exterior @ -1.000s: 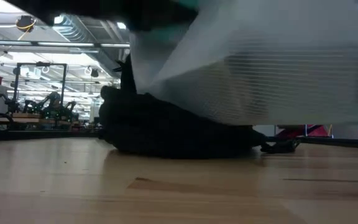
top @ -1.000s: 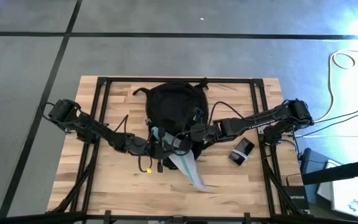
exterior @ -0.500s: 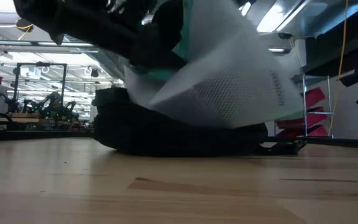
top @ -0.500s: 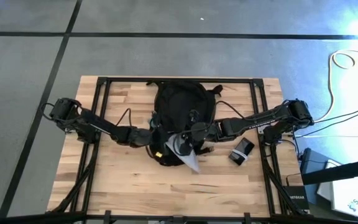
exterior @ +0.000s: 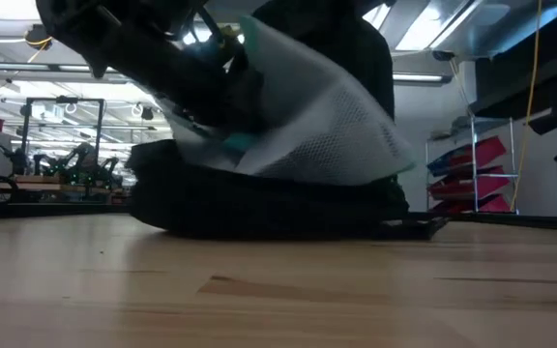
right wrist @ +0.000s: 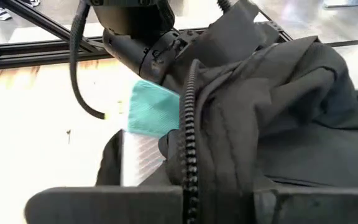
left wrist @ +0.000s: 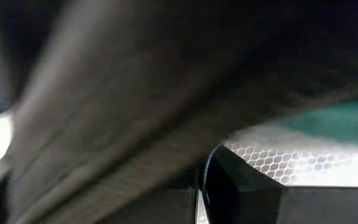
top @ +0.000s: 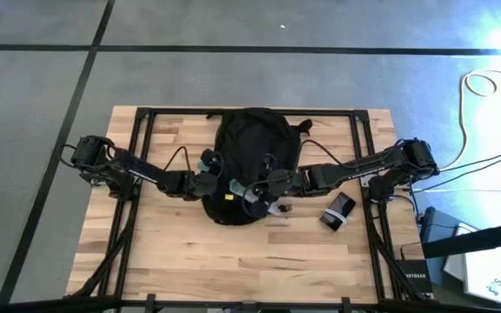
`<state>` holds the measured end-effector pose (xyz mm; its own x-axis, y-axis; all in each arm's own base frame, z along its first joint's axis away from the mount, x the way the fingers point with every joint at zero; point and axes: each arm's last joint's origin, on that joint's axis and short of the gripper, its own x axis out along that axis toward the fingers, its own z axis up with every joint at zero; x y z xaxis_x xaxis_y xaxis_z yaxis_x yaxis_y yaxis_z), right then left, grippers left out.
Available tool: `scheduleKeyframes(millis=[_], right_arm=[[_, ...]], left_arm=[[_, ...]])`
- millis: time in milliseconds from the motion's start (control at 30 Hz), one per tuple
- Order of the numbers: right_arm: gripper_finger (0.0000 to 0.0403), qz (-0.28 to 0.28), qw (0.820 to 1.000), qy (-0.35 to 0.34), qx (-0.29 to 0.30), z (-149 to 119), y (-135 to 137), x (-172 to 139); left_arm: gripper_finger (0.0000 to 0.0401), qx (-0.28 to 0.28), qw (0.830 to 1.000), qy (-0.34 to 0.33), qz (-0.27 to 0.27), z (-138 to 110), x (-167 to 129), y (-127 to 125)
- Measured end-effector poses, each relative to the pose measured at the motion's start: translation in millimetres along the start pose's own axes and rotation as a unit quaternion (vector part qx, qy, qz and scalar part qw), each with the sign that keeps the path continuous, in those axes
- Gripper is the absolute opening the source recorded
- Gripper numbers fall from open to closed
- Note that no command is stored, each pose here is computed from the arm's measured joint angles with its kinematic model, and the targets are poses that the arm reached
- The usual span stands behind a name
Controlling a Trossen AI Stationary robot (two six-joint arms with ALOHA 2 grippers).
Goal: Unpack backpack
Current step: Put the transparent zipper bag into the black backpack
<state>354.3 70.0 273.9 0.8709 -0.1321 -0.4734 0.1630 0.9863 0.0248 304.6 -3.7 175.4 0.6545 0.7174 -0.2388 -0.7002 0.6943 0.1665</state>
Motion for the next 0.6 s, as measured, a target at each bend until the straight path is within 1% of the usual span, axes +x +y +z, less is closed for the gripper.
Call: scheduleKeyframes(millis=[67,333,500,600], right_arm=[[0.0003,0.005,1.000,-0.002,0.000,0.5,0.4,0.0],[0.0003,0.039,0.999,-0.020,0.007,5.0,2.9,-0.2],[0.0003,0.052,0.998,-0.027,0.035,6.9,3.9,-0.4],[0.0003,0.068,0.996,-0.032,0.040,8.5,5.1,-0.6]], left_arm=[[0.0000,-0.028,0.999,0.001,0.022,-0.7,1.5,2.6],[0.0000,-0.131,0.990,0.015,0.053,-8.5,16.0,11.9],[0.0000,-0.235,0.971,-0.004,0.054,-13.9,22.1,7.0],[0.0000,-0.273,0.961,-0.024,0.045,-15.6,26.4,1.5]])
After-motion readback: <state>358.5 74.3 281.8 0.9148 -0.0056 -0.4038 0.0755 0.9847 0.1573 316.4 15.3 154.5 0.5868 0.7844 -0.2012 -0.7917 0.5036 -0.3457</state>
